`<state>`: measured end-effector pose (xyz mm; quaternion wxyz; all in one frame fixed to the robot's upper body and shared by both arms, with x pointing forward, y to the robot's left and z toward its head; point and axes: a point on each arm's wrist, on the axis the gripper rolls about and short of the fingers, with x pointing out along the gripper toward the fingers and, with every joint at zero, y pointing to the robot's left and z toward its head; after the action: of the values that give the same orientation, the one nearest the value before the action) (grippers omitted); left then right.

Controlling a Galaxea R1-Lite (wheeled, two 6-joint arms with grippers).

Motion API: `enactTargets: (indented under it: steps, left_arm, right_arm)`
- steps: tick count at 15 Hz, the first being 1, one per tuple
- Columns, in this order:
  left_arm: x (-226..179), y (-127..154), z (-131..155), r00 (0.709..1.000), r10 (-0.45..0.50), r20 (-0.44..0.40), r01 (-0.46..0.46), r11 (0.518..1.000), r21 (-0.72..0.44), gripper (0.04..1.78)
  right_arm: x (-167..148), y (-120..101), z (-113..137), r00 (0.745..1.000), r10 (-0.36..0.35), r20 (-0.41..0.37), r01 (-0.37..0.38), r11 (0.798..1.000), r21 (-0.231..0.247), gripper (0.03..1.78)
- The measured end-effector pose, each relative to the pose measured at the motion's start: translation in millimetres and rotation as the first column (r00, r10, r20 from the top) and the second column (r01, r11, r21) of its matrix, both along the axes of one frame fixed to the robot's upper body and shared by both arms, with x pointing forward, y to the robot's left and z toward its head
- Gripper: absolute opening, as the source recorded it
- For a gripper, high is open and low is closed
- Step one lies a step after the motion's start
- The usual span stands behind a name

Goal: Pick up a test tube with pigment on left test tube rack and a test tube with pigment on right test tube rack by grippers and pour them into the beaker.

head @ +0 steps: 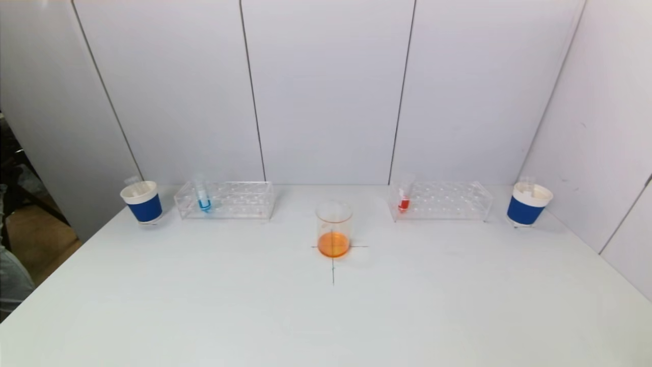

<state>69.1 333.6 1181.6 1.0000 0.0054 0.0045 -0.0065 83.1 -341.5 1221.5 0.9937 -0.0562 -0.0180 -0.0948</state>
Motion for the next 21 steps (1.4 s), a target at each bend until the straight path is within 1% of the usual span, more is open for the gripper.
enactTargets:
  steps: [2, 3, 5, 6, 8, 9, 10, 11, 13, 15, 18, 21]
  left_arm:
    - [0.0, 0.0, 0.0, 1.0, 0.0, 0.0, 0.0, 1.0, 0.0, 1.76]
    - [0.0, 0.0, 0.0, 1.0, 0.0, 0.0, 0.0, 1.0, 0.0, 1.76]
    - [0.0, 0.0, 0.0, 1.0, 0.0, 0.0, 0.0, 1.0, 0.0, 1.76]
    - [0.0, 0.0, 0.0, 1.0, 0.0, 0.0, 0.0, 1.0, 0.0, 1.76]
    - [0.0, 0.0, 0.0, 1.0, 0.0, 0.0, 0.0, 1.0, 0.0, 1.76]
    - [0.0, 0.0, 0.0, 1.0, 0.0, 0.0, 0.0, 1.0, 0.0, 1.76]
    - [0.0, 0.0, 0.0, 1.0, 0.0, 0.0, 0.0, 1.0, 0.0, 1.76]
    - [0.0, 0.0, 0.0, 1.0, 0.0, 0.0, 0.0, 1.0, 0.0, 1.76]
    - [0.0, 0.0, 0.0, 1.0, 0.001, 0.0, -0.001, 1.0, 0.0, 1.76]
    - [0.0, 0.0, 0.0, 1.0, 0.0, 0.0, 0.0, 1.0, 0.0, 1.76]
    - [0.0, 0.0, 0.0, 1.0, 0.001, 0.0, -0.001, 1.0, 0.0, 1.76]
    - [0.0, 0.0, 0.0, 1.0, 0.0, 0.0, 0.0, 1.0, 0.0, 1.76]
  right_arm:
    - [-8.8, 0.3, -12.0, 1.0, -0.007, 0.009, 0.007, 1.0, 0.004, 1.77]
    - [-11.9, 0.3, -17.4, 1.0, -0.009, 0.007, 0.009, 1.0, 0.014, 1.77]
    - [-15.1, 0.5, -21.5, 0.999, -0.006, 0.043, 0.003, 0.998, 0.066, 1.77]
    - [-15.8, 1.0, -23.0, 0.999, 0.015, 0.052, -0.019, 0.997, 0.08, 1.77]
    - [-16.0, 3.0, -26.0, 0.993, 0.106, 0.05, -0.11, 0.991, 0.076, 1.77]
    - [-15.1, 4.1, -30.3, 0.988, 0.152, 0.027, -0.153, 0.986, 0.06, 1.77]
    - [-14.5, 4.9, -35.3, 0.982, 0.186, -0.012, -0.185, 0.982, 0.048, 1.77]
    - [-14.3, 5.0, -38.1, 0.981, 0.192, -0.032, -0.19, 0.98, 0.057, 1.77]
    - [-14.3, 4.7, -38.0, 0.983, 0.183, -0.017, -0.18, 0.978, 0.102, 1.77]
    - [-14.2, 4.7, -38.3, 0.983, 0.18, -0.019, -0.177, 0.979, 0.098, 1.77]
    - [-14.2, 4.6, -38.1, 0.984, 0.179, -0.01, -0.176, 0.975, 0.135, 1.77]
    - [-14.2, 4.6, -38.0, 0.984, 0.179, -0.007, -0.176, 0.974, 0.144, 1.77]
